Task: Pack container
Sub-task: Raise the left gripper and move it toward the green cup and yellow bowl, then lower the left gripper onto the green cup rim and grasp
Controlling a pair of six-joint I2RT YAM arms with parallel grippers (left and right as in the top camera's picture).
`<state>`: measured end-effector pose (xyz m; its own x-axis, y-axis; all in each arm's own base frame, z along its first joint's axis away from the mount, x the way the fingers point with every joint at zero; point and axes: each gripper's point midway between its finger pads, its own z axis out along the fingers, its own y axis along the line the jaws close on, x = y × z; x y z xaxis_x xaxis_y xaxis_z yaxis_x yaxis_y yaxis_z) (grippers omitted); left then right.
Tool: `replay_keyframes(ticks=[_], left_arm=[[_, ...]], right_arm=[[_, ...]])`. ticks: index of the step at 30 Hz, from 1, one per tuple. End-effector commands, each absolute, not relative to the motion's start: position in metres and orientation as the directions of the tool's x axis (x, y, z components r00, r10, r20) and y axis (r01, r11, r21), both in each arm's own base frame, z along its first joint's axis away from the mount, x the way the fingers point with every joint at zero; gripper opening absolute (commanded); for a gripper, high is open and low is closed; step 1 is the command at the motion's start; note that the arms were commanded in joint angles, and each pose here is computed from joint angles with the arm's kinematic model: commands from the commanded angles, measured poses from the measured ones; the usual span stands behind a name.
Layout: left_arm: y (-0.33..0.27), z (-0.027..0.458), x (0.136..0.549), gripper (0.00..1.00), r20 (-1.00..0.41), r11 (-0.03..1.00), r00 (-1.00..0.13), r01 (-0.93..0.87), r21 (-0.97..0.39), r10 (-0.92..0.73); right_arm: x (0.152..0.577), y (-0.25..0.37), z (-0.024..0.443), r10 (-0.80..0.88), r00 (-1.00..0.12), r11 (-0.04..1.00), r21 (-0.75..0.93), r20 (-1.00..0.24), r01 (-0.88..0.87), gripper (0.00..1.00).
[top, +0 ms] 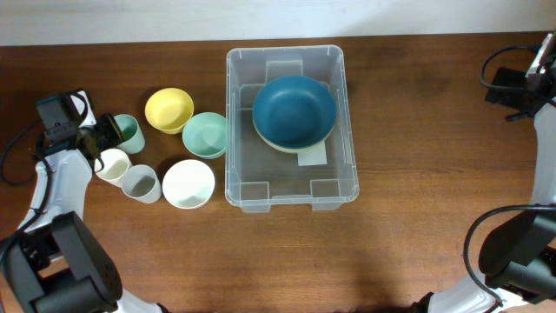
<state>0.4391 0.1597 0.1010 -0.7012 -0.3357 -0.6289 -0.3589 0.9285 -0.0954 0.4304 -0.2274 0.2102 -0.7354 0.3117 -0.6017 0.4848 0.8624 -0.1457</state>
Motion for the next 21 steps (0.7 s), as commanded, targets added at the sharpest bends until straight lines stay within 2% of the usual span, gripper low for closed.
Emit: replay_keyframes(ticks=[1,6,11,14,16,21], left_arm=[[0.162,0.083,0.444,0.61,-0.604,0.929,-0.720,-0.355,-0.103,-0.342],[0.164,0.064,0.446,0.61,-0.583,0.927,-0.733,-0.362,-0.101,-0.350],[0.165,0.065,0.449,0.58,-0.596,0.927,-0.724,-0.360,-0.101,-0.346],[0.167,0.068,0.453,0.44,-0.613,0.928,-0.713,-0.358,-0.101,-0.341],[0.168,0.071,0.456,0.39,-0.626,0.929,-0.703,-0.357,-0.101,-0.338],[0.169,0.073,0.458,0.15,-0.636,0.929,-0.696,-0.355,-0.100,-0.335]], right_arm=[[0.429,-0.230,0.227,0.318,-0.704,0.852,-0.134,-0.635,0.506,0.99],[0.429,-0.230,0.227,0.318,-0.704,0.852,-0.134,-0.635,0.506,0.99],[0.429,-0.230,0.227,0.318,-0.704,0.852,-0.134,-0.635,0.506,0.99],[0.429,-0.230,0.227,0.318,-0.704,0.852,-0.134,-0.635,0.506,0.99],[0.429,-0.230,0.227,0.318,-0.704,0.852,-0.134,-0.635,0.506,0.99],[0.429,-0.230,0.227,0.318,-0.704,0.852,-0.134,-0.635,0.506,0.99]])
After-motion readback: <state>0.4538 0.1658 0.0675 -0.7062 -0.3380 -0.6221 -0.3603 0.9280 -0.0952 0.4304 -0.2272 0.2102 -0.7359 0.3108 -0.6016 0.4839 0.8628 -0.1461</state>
